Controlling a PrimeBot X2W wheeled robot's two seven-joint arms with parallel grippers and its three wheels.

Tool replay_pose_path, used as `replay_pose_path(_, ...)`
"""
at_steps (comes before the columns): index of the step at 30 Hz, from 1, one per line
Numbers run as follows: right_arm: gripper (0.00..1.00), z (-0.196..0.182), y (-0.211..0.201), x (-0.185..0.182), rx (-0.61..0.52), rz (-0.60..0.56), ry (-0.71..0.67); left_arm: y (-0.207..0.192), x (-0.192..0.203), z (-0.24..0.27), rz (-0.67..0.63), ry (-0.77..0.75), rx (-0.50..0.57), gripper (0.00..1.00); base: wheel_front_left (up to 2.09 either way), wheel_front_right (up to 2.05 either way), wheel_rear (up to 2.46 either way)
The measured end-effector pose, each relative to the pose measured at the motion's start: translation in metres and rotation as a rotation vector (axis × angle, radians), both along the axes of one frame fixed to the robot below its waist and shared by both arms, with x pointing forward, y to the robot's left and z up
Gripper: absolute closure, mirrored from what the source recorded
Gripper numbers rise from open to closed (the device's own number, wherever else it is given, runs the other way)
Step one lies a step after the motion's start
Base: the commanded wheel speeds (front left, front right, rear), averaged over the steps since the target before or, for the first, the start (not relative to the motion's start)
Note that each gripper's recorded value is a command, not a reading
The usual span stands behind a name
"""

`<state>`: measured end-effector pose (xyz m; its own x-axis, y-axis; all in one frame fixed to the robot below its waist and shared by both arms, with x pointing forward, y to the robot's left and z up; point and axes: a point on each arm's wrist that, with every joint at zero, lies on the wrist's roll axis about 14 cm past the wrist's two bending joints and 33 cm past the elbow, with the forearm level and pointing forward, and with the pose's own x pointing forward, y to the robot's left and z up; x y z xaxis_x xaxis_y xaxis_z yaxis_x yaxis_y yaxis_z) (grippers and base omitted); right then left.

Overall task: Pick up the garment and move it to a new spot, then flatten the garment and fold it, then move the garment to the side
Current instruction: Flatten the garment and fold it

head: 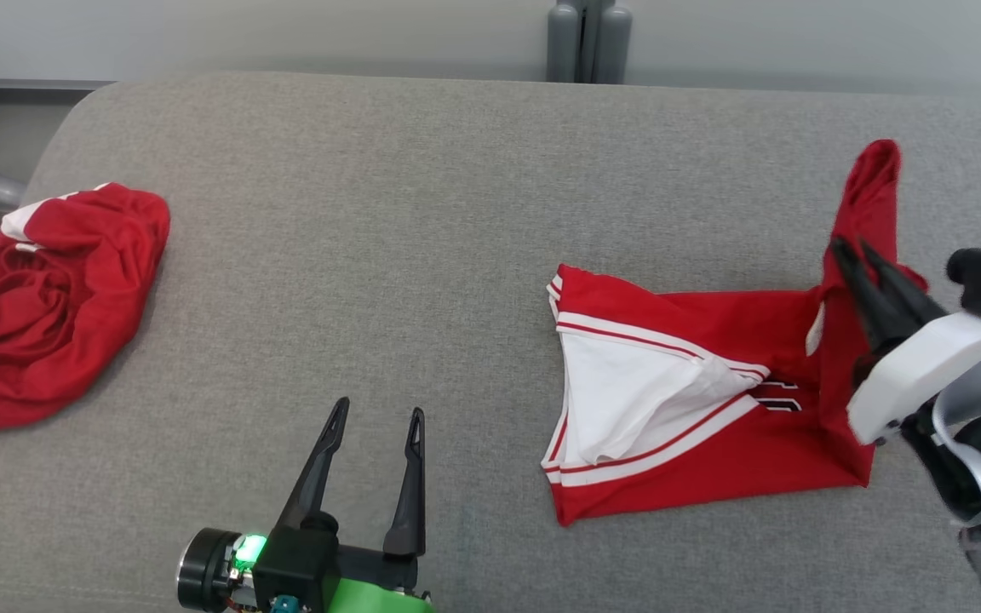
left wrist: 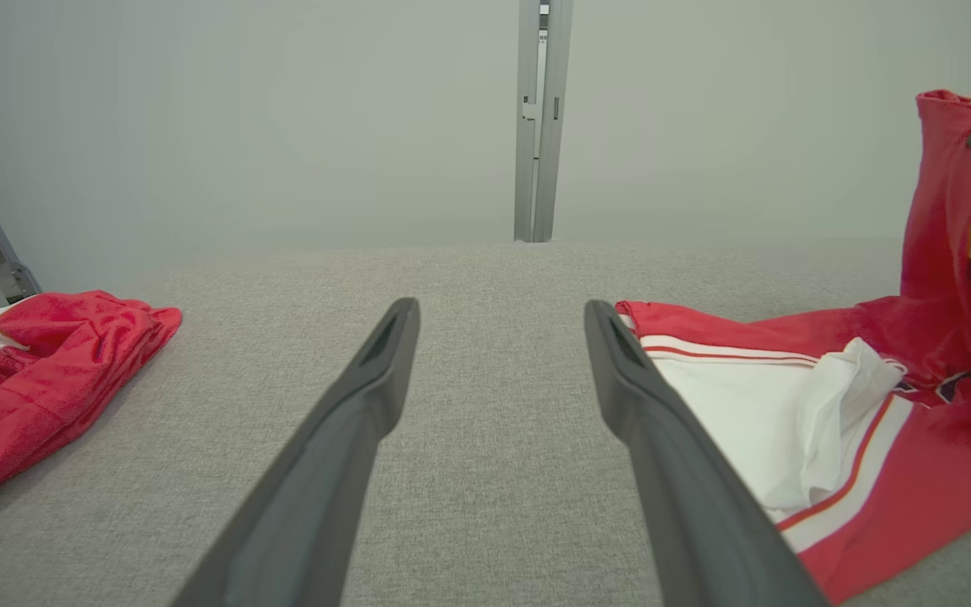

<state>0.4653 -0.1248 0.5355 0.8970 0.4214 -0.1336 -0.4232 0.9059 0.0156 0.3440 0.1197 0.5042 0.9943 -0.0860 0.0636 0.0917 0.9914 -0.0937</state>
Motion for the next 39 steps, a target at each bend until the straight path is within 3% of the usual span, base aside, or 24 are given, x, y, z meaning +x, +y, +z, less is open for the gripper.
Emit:
replay_pose_path(9,1.00,-0.031,0.089,-0.027,0.093,0.182,0.129,0.018,-0.009,0.000,0.069,0.007,-0.001,0.00,0.00,0.00,0.00)
replay_pose_path(18,1.00,-0.065,0.136,-0.051,0.101,0.301,0.265,0.028,-0.015,0.001,0.108,0.008,-0.004,0.00,0.00,0.00,0.00)
replay_pose_path(19,0.97,-0.069,0.139,-0.053,0.098,0.309,0.281,0.029,-0.015,0.001,0.112,0.008,-0.005,0.00,0.00,0.00,0.00)
replay_pose_path(20,0.61,-0.071,0.141,-0.054,0.100,0.312,0.290,0.029,-0.015,0.001,0.114,0.008,-0.005,0.00,0.00,0.00,0.00)
replay_pose_path(21,0.00,-0.073,0.143,-0.055,0.105,0.314,0.298,0.029,-0.015,0.001,0.116,0.008,-0.005,0.00,0.00,0.00,0.00)
replay_pose_path(28,0.00,-0.048,0.145,-0.049,0.201,0.301,0.231,0.028,-0.015,0.002,0.111,0.003,-0.008,0.00,0.00,0.00,0.00)
replay_pose_path(33,0.00,-0.018,0.111,-0.030,0.215,0.212,0.042,0.022,-0.010,0.005,0.089,-0.007,-0.012,0.00,0.00,0.00,0.00)
replay_pose_path(39,0.00,-0.010,0.064,-0.025,0.189,0.086,-0.139,0.020,-0.003,0.007,0.079,-0.016,-0.034,0.00,0.00,0.00,0.00)
